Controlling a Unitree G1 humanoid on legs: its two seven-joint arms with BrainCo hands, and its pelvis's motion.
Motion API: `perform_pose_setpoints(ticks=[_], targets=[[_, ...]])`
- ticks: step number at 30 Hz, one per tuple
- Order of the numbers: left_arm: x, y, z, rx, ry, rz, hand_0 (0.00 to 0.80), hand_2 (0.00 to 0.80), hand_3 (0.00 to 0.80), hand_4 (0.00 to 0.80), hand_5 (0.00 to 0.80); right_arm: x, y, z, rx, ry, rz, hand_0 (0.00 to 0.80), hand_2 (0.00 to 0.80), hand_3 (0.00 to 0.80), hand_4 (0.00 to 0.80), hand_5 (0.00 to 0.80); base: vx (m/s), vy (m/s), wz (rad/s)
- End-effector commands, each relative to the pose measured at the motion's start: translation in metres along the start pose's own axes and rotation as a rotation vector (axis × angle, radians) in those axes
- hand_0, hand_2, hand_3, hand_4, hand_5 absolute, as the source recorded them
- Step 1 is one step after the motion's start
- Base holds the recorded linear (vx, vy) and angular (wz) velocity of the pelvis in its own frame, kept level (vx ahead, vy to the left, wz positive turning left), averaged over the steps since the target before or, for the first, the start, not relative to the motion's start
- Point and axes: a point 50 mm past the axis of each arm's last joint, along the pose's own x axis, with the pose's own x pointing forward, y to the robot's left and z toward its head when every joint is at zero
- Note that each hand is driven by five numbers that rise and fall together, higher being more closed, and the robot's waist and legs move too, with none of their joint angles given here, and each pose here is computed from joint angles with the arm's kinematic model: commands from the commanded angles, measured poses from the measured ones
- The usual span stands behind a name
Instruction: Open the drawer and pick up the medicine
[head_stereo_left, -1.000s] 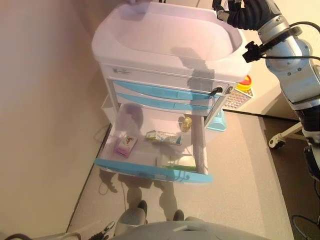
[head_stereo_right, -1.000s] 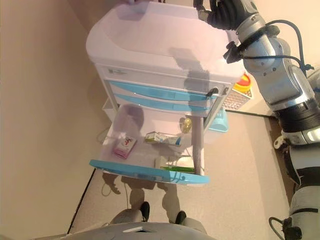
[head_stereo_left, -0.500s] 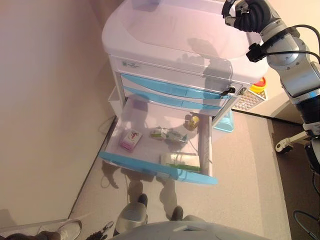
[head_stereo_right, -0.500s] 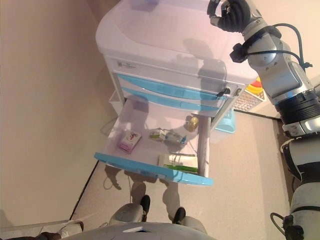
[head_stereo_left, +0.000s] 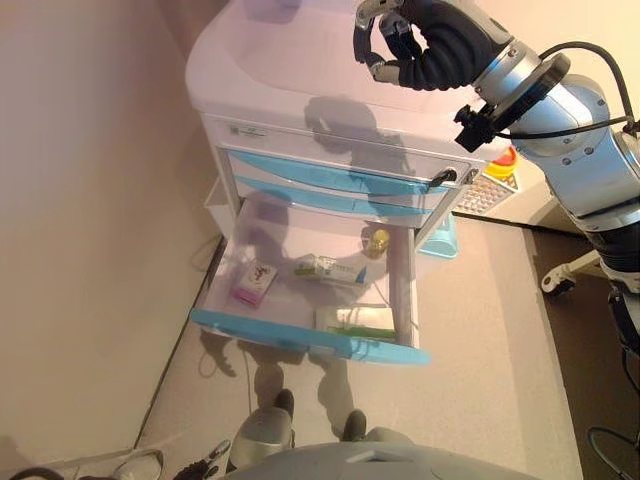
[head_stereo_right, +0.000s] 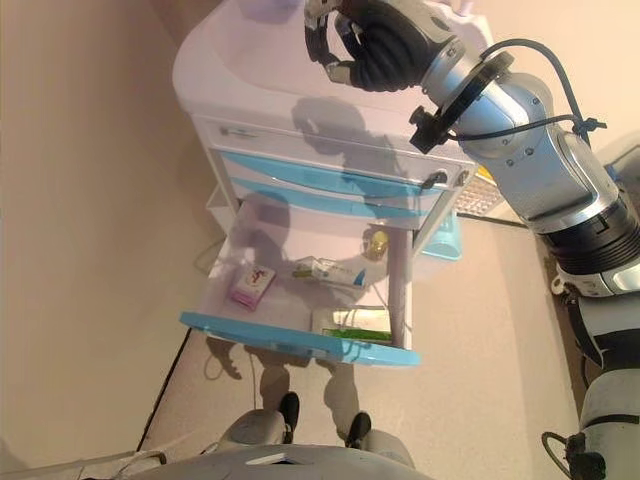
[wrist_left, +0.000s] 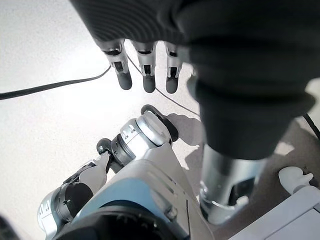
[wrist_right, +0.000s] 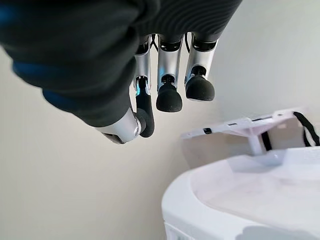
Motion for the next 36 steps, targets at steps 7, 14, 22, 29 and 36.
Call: perform_pose_setpoints(ticks=[7,14,22,29,36], targets=[[-0.003,0.009,-0.005,0.024,0.013,0.017,0.0,0.0,0.0,0.0,0.0,-0.005,0.018,0.011,0.078,-0.023,0.121,0.0,0.0,0.0,0.0,0.0,0.0,0.0,0.0],[0.0,-0.005,0.009,0.045,-0.024,-0.023,0.0,0.0,0.0,0.0,0.0,-0.007,0.05,0.013,0.104,0.002,0.207,0.0,0.0,0.0,0.0,0.0,-0.091,0.007,-0.01],[0.002,-0.023,0.031,0.038,-0.093,-0.099,0.0,0.0,0.0,0.0,0.0,-0.008,0.065,0.015,0.062,0.0,0.249,0.0,0.0,0.0,0.0,0.0,-0.14,-0.001,0.03],[0.003,-0.041,0.045,0.042,-0.14,-0.168,0.0,0.0,0.0,0.0,0.0,-0.005,0.069,0.014,-0.027,0.007,0.255,0.0,0.0,0.0,0.0,0.0,-0.087,0.017,0.01],[0.002,-0.061,0.061,0.046,-0.185,-0.225,0.0,0.0,0.0,0.0,0.0,-0.001,0.081,-0.001,-0.101,0.091,0.262,0.0,0.0,0.0,0.0,0.0,-0.082,0.013,0.02]])
